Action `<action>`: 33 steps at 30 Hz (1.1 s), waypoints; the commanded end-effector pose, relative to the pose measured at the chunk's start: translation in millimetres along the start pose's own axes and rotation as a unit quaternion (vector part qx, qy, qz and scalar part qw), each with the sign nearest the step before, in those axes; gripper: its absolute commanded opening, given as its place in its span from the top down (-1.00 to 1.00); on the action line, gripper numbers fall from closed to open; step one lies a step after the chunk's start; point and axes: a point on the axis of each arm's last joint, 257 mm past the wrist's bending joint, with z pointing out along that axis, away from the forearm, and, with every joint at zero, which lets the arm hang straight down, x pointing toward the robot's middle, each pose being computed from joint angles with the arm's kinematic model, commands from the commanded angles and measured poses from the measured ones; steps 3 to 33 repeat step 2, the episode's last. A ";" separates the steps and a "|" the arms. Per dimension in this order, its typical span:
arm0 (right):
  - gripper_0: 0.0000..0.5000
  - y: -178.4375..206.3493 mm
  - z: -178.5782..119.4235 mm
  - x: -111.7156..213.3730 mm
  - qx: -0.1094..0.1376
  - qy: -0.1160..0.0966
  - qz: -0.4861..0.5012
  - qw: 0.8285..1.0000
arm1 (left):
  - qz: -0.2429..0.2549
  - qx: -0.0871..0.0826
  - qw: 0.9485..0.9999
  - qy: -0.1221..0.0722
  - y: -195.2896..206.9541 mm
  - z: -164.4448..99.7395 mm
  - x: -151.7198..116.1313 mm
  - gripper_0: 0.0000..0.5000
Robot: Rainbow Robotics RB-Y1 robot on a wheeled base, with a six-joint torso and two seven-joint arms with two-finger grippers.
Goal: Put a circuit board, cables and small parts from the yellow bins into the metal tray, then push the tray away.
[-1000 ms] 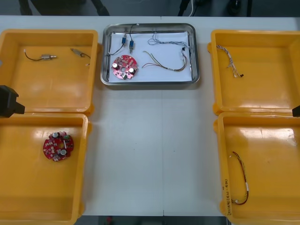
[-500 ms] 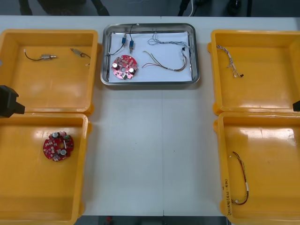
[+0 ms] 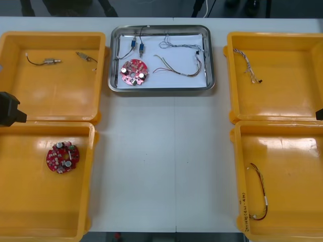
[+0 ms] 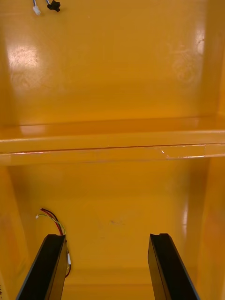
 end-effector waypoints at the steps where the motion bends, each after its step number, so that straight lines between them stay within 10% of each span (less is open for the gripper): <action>1: -1.00 -17.1 -12.6 -3.7 0.026 -0.008 -0.009 1.000 | 0.037 -0.004 0.999 -0.010 4.1 -5.3 0.1 -1.00; 33: -1.00 -17.1 -12.6 -3.7 0.026 -0.008 -0.009 1.000 | 0.037 -0.004 0.999 -0.010 4.1 -5.3 0.1 -1.00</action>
